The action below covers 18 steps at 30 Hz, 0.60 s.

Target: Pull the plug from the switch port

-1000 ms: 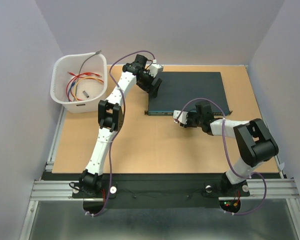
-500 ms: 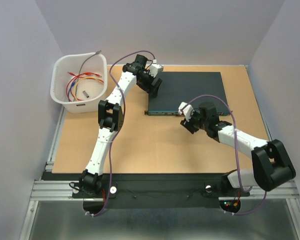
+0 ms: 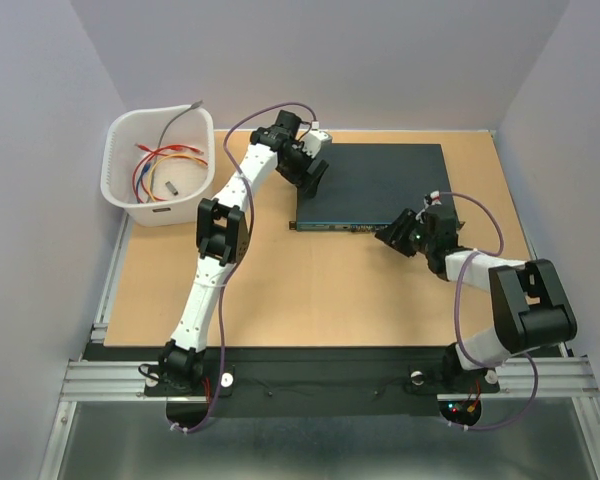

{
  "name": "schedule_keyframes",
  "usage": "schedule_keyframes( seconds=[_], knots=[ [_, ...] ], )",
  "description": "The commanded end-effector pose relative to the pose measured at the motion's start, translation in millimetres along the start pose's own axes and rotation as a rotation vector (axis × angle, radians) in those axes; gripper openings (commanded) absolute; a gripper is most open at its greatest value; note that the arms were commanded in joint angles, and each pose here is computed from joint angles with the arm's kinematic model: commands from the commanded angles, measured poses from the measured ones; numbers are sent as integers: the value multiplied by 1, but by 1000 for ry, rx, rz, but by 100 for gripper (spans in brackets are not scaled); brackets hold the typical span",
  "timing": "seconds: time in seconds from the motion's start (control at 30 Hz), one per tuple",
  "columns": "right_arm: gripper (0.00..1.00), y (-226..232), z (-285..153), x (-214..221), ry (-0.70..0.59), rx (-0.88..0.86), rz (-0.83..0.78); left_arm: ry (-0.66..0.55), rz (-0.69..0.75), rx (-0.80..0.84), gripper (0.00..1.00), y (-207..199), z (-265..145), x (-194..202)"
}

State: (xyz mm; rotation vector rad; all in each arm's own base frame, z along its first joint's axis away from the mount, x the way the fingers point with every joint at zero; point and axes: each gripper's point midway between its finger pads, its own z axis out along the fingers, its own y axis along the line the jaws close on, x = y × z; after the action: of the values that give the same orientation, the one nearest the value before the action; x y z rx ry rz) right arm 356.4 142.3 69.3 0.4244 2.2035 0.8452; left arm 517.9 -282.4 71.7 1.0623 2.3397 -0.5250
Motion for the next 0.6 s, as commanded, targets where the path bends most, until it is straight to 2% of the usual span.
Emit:
schedule_keyframes(
  seconds=[0.0,0.13,0.2,0.57],
  knots=[
    [43,35,3,-19,-74,-186,159,-54,48,-26,97,-11,-35,-27],
    [37,19,18,-2,-44,-190,247,-55,50,-32,97,-9,-35,-28],
    [36,25,21,-7,-80,-252,255,-56,53,-30,97,-10,-35,-29],
    [34,9,33,-14,-186,-265,319,-55,50,-29,97,-9,-31,-28]
  ],
)
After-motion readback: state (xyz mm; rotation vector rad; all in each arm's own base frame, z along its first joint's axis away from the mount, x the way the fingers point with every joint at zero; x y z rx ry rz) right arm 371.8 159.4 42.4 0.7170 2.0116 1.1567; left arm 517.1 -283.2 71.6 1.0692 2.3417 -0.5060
